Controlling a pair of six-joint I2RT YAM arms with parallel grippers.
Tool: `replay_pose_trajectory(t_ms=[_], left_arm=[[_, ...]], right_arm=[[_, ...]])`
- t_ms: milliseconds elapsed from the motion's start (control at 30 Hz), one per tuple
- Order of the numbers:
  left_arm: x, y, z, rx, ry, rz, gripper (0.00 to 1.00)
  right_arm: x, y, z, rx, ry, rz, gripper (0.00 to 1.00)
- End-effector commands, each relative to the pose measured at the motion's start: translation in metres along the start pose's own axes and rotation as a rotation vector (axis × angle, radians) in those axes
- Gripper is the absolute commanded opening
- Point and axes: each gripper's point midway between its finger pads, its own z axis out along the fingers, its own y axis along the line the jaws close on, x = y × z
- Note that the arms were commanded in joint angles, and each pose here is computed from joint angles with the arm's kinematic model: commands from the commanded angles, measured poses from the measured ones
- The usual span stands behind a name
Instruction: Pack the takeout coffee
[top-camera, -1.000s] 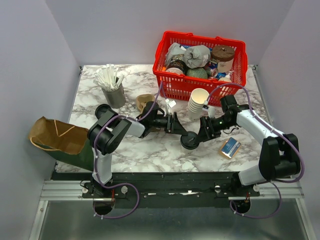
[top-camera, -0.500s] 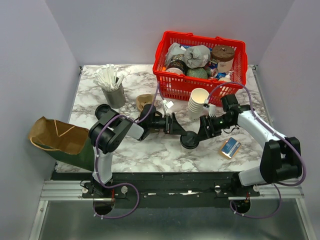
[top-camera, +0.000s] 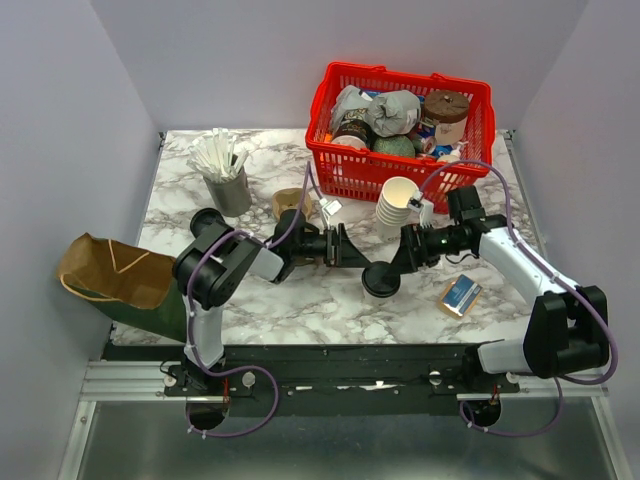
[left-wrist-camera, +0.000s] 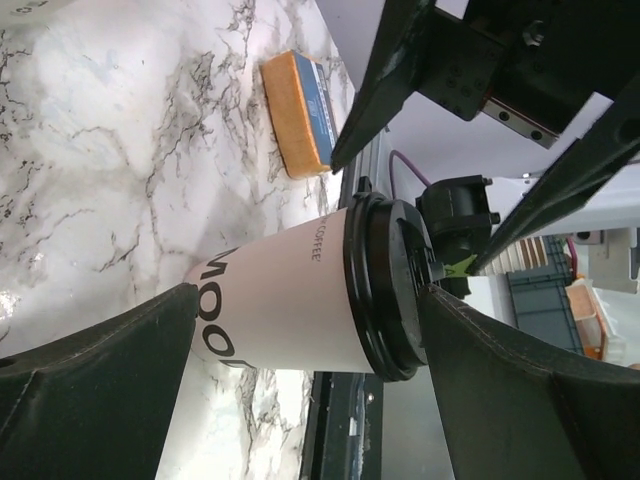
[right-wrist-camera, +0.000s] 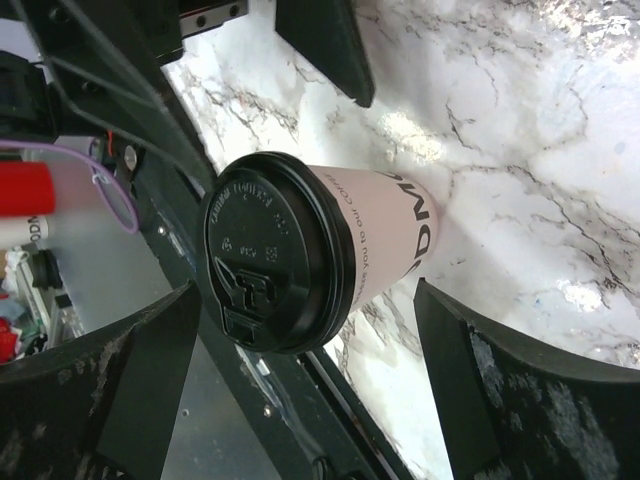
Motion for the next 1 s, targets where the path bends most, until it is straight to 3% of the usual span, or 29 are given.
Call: replay_pose_trajectory(t_ms=[0,133,400,667,800,967], left_arm=[[-0.001,-0.017,-0.014,0.002,-0.021,0.086,0.99],[0.006,-0.025,-0.021,0.005,-0.021,0.103,0.99],[0.036,-0.026,-0.027,0.045,0.056,0.050,0.95],[0.052,-0.068,-0.014,0.257,0.119,0.084,0.92],[0.045,-0.074,-0.003,0.305,0.110,0.086,0.90],[0.027,-0.052,-0.001,0.217,0.045,0.035,0.88]], right_arm=[[-0.005,-0.004,0.000,0.006,-0.057,0.028,0.94],[-0.009,0.001,0.001,-0.034,-0.110,0.050,0.91],[0.008,0.013,0.007,-0.120,-0.088,0.151,0.88],[0.020,0.014,0.010,-0.130,-0.079,0.209,0.87],[0.022,0.016,0.010,-0.152,-0.070,0.211,0.87],[0.021,0.016,0.009,-0.146,-0.080,0.207,0.87]])
